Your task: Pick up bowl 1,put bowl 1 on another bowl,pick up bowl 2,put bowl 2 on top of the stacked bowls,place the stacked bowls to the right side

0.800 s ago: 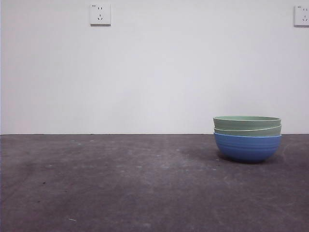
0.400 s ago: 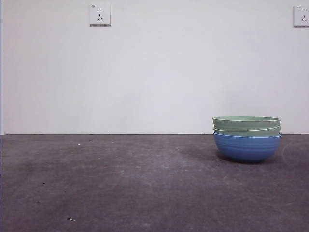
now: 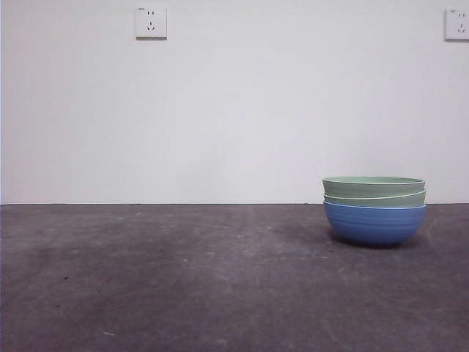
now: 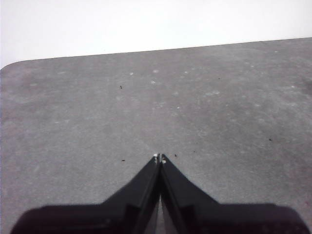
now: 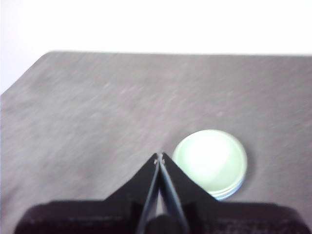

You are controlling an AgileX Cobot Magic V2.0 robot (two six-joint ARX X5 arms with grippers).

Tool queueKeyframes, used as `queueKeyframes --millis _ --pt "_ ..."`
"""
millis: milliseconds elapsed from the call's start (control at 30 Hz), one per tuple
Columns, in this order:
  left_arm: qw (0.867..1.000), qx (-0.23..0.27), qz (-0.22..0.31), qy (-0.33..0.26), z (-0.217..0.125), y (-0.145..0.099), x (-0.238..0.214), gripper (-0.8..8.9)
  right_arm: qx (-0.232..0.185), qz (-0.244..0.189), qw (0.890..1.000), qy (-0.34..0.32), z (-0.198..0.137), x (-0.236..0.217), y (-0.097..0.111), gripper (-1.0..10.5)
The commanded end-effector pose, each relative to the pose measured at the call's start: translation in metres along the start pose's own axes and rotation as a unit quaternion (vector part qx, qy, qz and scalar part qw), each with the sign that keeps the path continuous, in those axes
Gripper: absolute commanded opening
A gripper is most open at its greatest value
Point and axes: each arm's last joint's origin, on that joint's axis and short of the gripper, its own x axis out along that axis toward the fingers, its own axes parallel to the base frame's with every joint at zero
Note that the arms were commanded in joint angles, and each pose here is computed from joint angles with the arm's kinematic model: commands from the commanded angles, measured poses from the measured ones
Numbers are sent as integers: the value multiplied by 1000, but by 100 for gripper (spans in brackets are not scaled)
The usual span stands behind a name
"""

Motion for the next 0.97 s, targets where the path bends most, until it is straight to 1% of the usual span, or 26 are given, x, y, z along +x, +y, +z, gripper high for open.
queueKeyframes --millis 33,200,300,400,567,667,767,967 --pt "1000 -5 3 5 -4 0 1 -4 -2 -24 1000 -13 -37 14 -13 3" --pt "1000 -5 3 5 -4 0 1 -4 2 -62 994 -87 -100 22 -30 3" --pt "1000 -5 2 5 -4 0 1 -4 -1 -70 990 -123 -135 28 -35 3" --pt "1000 -5 3 5 -4 0 1 -4 -4 -69 987 -145 -166 33 -38 3" --pt "1000 -5 3 5 -4 0 1 -4 -1 -69 988 -141 -211 42 -42 3" --pt "1000 -5 3 5 -4 0 1 -4 -1 -69 988 -138 -232 47 -44 3" --pt "1000 -5 3 5 -4 0 1 -4 6 -68 988 -140 -248 51 -45 3" --pt "1000 -5 3 5 -4 0 1 -4 19 -67 989 -133 -268 58 -47 3"
